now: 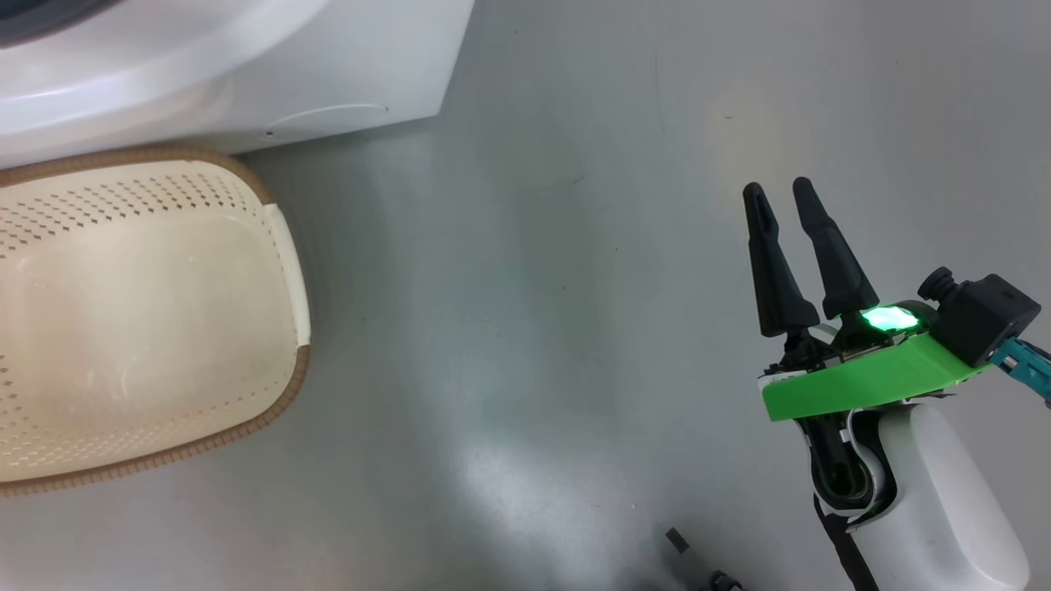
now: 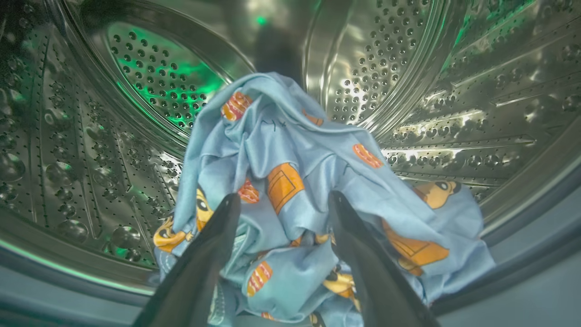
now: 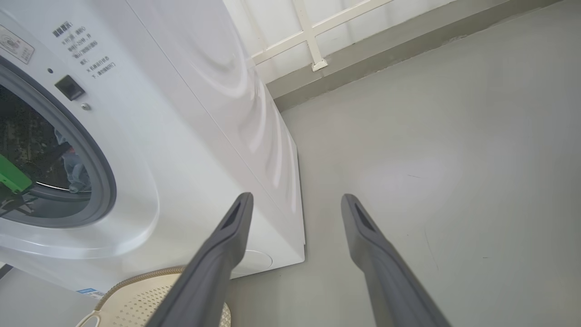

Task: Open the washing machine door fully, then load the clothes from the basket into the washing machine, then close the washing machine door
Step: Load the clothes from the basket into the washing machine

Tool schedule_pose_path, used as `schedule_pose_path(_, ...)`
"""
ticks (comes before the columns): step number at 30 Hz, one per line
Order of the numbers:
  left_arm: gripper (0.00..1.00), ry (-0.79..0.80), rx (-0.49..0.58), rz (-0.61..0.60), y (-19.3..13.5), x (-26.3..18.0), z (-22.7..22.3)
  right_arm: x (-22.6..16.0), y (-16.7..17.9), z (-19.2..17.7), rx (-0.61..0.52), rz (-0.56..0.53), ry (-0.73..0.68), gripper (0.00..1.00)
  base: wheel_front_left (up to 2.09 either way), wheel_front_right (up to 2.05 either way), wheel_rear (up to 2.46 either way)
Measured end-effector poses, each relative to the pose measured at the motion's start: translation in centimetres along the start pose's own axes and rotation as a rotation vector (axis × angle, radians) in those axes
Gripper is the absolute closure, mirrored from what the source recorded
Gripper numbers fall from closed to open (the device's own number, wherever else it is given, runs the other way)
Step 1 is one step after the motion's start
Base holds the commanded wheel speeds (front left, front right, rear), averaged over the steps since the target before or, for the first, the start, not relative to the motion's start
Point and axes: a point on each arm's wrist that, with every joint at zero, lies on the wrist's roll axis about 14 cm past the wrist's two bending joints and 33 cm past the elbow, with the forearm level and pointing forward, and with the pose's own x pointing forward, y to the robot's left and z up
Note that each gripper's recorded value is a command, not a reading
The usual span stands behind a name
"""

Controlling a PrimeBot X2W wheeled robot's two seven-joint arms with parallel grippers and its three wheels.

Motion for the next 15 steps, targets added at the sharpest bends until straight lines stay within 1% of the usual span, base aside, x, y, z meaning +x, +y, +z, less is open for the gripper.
schedule_pose_path(7, 0.00, -0.011, -0.061, 0.009, -0.4, -1.0, 0.0, 0.1, -0.1, 0.7, -0.011, 0.005, -0.012, 0.00, 0.00, 0.00, 0.00)
schedule_pose_path(15, 0.00, -0.029, -0.142, 0.029, -0.7, -3.9, -0.6, 0.3, 0.3, 1.5, -0.017, 0.024, -0.031, 0.00, 0.00, 0.00, 0.00)
